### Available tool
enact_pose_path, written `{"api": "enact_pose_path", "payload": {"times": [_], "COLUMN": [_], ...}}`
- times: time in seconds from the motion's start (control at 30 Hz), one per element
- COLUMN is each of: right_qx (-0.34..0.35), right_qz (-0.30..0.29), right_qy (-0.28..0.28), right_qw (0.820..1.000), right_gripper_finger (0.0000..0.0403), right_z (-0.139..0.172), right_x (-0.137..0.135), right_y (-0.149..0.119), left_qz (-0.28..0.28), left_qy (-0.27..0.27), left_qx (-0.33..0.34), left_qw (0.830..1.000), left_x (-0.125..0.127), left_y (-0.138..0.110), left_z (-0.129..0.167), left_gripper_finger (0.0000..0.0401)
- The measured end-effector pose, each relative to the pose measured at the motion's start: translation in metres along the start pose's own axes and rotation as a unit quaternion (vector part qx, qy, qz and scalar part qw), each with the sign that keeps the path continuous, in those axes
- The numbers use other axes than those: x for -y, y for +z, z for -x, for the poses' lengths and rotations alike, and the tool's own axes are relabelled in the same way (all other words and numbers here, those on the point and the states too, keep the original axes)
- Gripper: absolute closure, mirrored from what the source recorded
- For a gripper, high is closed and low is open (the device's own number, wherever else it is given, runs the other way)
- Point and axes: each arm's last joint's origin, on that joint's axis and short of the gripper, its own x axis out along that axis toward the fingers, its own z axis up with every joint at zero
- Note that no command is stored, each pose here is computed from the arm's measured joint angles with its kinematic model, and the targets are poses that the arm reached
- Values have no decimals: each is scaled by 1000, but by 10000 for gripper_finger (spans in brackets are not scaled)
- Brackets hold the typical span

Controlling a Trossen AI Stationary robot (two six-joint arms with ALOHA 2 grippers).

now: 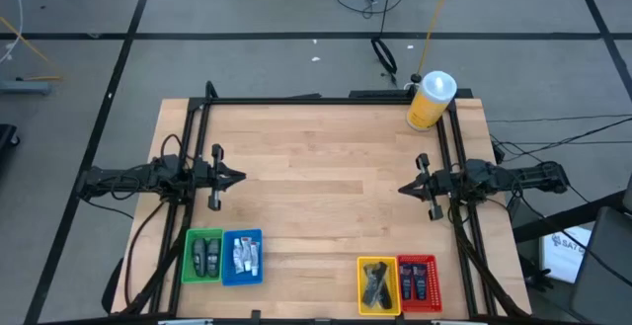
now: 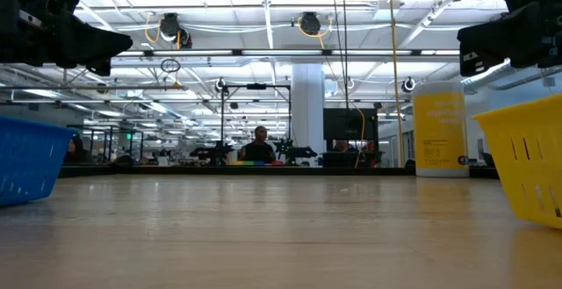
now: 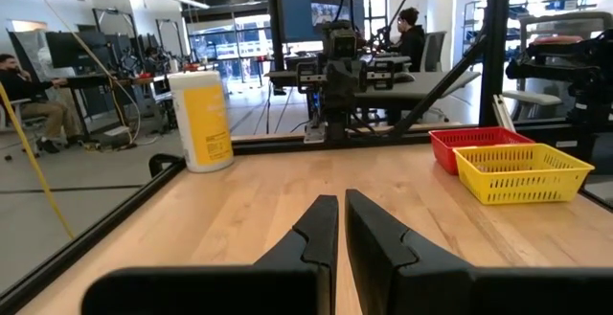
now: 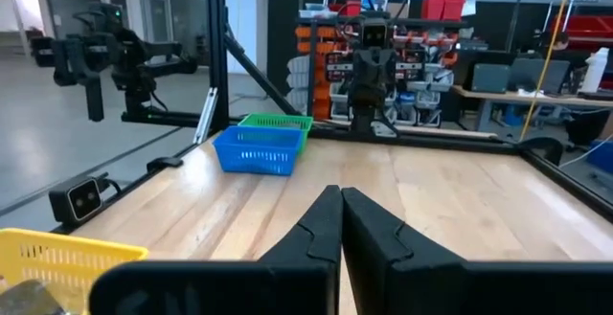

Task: Pick & Place Travel size toiletries
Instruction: Return to Home Position

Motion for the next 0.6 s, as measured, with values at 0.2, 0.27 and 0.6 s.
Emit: {"api": "enact_pose_path", "payload": {"times": [0.2, 0.27, 0.6], "right_qx": [13, 19, 25], "right_qz": [2, 3, 3], "right_qy": [2, 2, 2], "right_qw": [1000, 1000, 1000], "right_gripper_finger": [403, 403, 403], "right_z": [-1, -1, -1], "right_x": [0, 0, 0], "right_y": [3, 4, 5], "left_qz": [0, 0, 0], "left_qy": [0, 0, 0], "left_qx": [0, 0, 0], "left_qw": [1000, 1000, 1000], "left_x": [0, 0, 0], "left_y": [0, 0, 0], "left_z": [0, 0, 0], "left_gripper_finger": [375, 375, 375]}}
